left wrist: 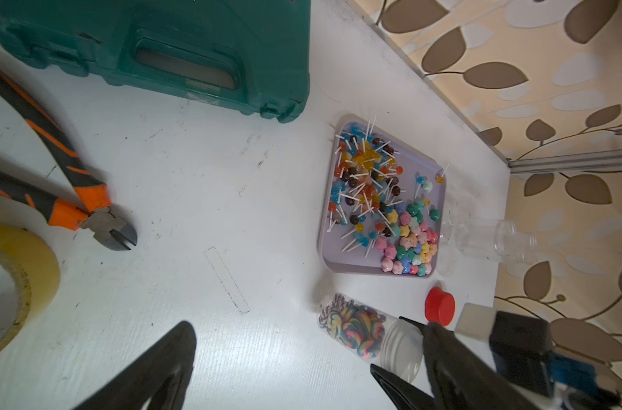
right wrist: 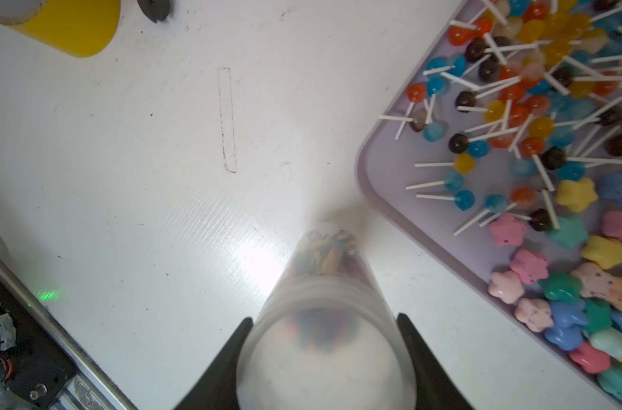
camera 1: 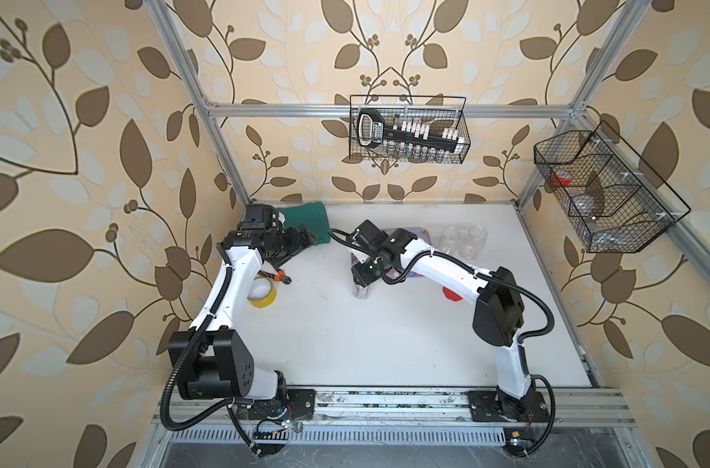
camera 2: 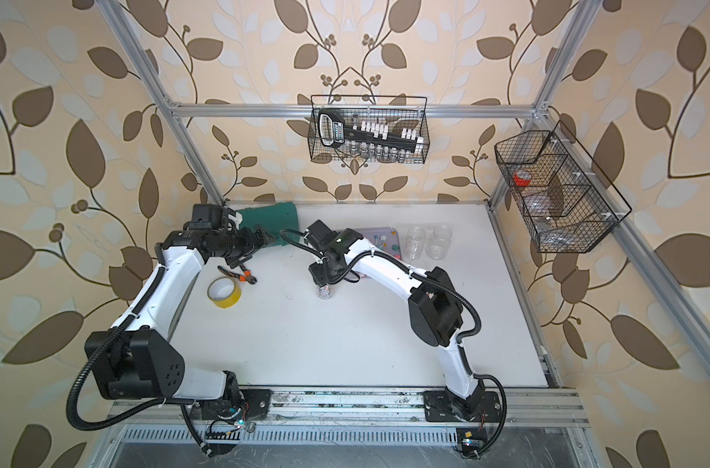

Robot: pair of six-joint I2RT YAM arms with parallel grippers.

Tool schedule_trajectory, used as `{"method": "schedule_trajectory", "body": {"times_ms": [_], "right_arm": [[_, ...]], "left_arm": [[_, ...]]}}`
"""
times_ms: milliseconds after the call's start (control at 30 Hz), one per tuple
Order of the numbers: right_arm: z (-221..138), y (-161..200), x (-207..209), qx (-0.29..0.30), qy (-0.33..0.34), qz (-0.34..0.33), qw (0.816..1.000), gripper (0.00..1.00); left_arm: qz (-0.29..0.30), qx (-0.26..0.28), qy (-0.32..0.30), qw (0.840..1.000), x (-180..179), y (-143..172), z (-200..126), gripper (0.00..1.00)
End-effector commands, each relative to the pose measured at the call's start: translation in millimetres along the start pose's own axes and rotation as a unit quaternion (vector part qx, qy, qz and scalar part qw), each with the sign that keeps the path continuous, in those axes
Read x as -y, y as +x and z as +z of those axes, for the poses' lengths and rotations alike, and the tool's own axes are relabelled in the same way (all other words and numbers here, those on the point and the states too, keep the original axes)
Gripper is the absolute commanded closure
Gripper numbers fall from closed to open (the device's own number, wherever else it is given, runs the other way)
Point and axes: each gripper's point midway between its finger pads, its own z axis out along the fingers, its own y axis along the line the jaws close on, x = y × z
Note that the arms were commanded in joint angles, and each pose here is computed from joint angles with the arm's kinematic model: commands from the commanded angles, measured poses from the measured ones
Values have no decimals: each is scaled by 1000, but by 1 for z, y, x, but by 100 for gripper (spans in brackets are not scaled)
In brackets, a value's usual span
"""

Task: Pour the candies out of the jar
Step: Pick up the jar from the center of the board.

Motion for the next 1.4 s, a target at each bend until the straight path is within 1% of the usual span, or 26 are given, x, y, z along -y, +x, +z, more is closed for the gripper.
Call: {"method": "schedule_trajectory", "body": {"times_ms": [0, 100, 233, 333, 433, 567, 700, 833, 900, 1000, 1067, 1133, 1200, 1300, 1367], "right_arm": [[-35, -10, 8, 37, -9, 2, 999, 70], [-50, -10, 20, 48, -12, 12, 999, 71], [-73, -12, 36, 67, -37, 32, 997, 71], [-91, -15, 47, 85, -56, 46, 994, 71], [-109, -16, 58, 100, -71, 56, 991, 71], [-131, -18, 68, 123, -97, 68, 985, 71], [-154, -23, 72, 146, -134, 73, 978, 71], [-172, -27, 75, 160, -181, 82, 967, 71], [-179, -29, 72, 165, -200, 82, 962, 71], [-193, -31, 60, 169, -252, 77, 950, 71], [-203, -33, 52, 172, -282, 72, 941, 71], [-210, -32, 43, 167, -311, 66, 933, 71], [-216, -31, 35, 162, -336, 62, 926, 71], [-223, -27, 27, 158, -359, 59, 918, 71], [-226, -25, 25, 158, -366, 57, 915, 71]], "left_arm": [[45, 24, 56, 997, 25, -6, -19, 1], [63, 15, 95, 993, 38, -1, -21, 1], [77, 3, 151, 985, 53, 6, -21, 1], [97, -5, 186, 978, 62, 11, -21, 1], [108, -4, 205, 973, 69, 13, -27, 1], [130, -6, 251, 959, 87, 16, -38, 1], [173, -21, 309, 935, 113, 31, -49, 1], [225, -41, 326, 917, 134, 53, -49, 1], [243, -52, 337, 908, 143, 63, -49, 1], [263, -73, 361, 892, 156, 76, -49, 1], [281, -84, 381, 877, 162, 85, -51, 1], [311, -95, 417, 849, 167, 99, -57, 1], [329, -92, 417, 842, 165, 105, -53, 1], [335, -99, 427, 834, 165, 109, -55, 1], [334, -107, 441, 826, 167, 112, -58, 1]]}}
